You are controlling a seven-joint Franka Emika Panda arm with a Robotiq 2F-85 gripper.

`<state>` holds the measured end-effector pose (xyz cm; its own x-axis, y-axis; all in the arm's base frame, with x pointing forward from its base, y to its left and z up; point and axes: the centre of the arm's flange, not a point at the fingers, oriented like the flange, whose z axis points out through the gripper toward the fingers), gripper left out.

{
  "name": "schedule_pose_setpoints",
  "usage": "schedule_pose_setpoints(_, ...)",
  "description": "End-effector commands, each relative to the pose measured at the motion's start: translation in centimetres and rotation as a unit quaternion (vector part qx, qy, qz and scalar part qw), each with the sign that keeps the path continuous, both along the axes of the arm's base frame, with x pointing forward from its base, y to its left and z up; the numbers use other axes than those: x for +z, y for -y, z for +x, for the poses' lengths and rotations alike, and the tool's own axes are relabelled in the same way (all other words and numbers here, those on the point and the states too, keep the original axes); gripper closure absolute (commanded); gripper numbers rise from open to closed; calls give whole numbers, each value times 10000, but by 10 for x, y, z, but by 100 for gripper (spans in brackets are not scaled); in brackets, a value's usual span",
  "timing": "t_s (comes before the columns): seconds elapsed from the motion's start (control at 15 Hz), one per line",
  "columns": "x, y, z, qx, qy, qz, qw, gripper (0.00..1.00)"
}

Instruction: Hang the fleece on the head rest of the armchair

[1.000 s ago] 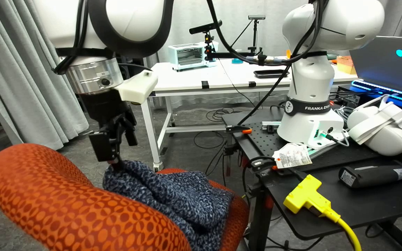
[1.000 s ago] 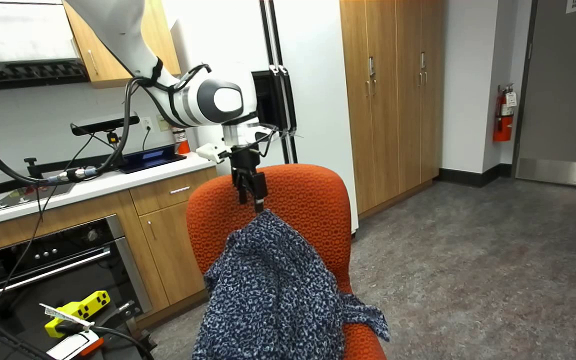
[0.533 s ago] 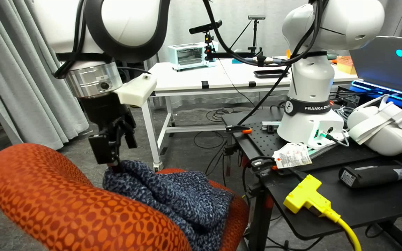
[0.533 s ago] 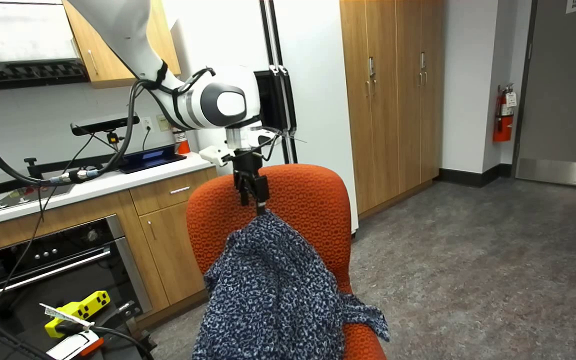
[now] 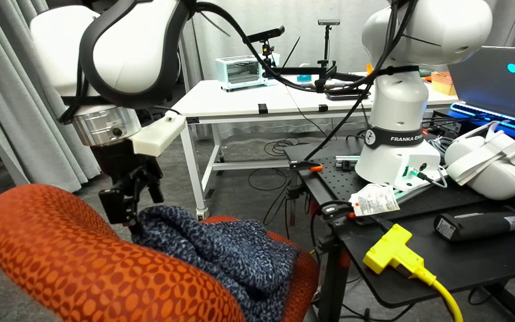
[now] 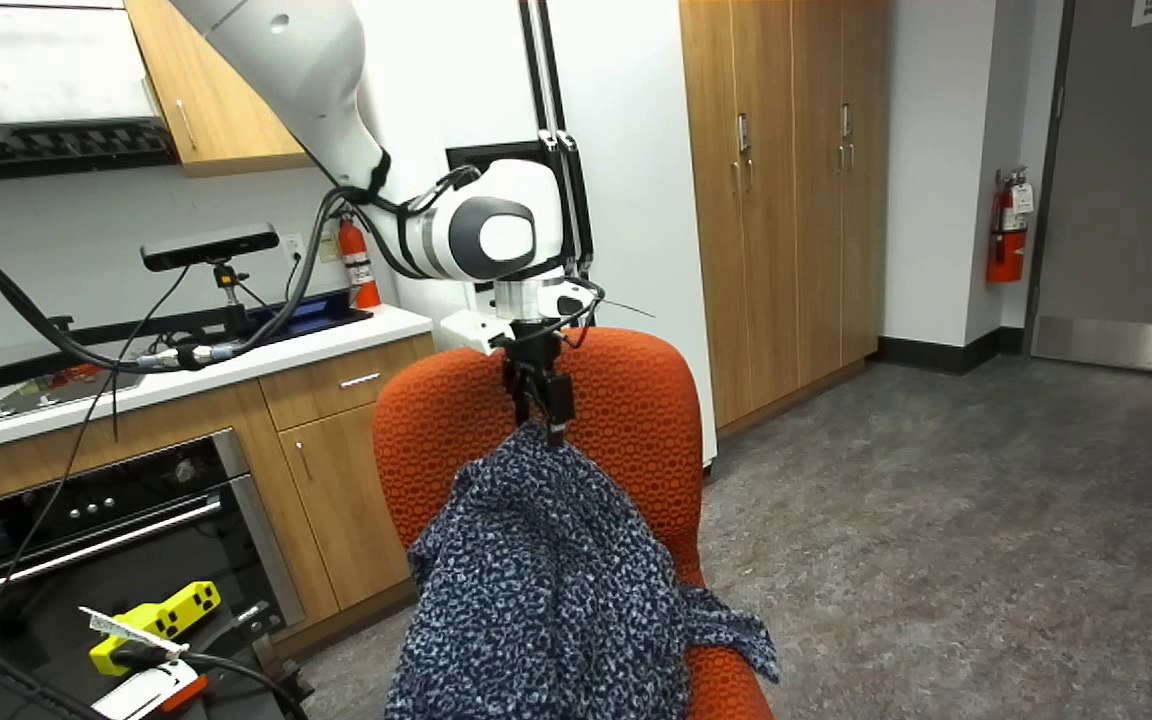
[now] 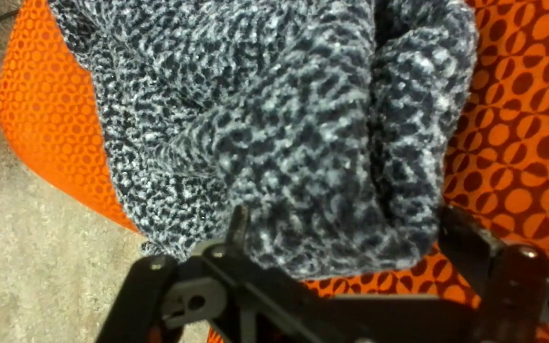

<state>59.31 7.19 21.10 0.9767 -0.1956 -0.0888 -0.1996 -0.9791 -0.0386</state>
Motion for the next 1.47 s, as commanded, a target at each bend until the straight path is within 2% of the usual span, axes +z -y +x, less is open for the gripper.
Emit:
schedule_pose_setpoints(0.0,-34,19,14,-127,-131,143,9997,0)
schedule_pose_setpoints(0.2,-62,26,10,-260,-375,247,9987,0)
schedule_pose_setpoints(0.27,-69,26,9,-289,-427,278,9983,3)
schedule_pose_setpoints(0.33,-75,26,8,-313,-467,308,9979,27)
schedule_pose_setpoints(0.47,-81,26,6,-398,-527,354,9972,29)
schedule_pose_setpoints(1.0,-50,24,-14,-502,-496,469,9964,91)
schedule_pose_setpoints(1.07,-42,24,-20,-456,-511,378,9969,97)
schedule_pose_setpoints(1.2,-24,25,-29,-378,-625,452,9963,100)
schedule_pose_setpoints(1.4,16,25,-46,-214,-748,536,9955,98)
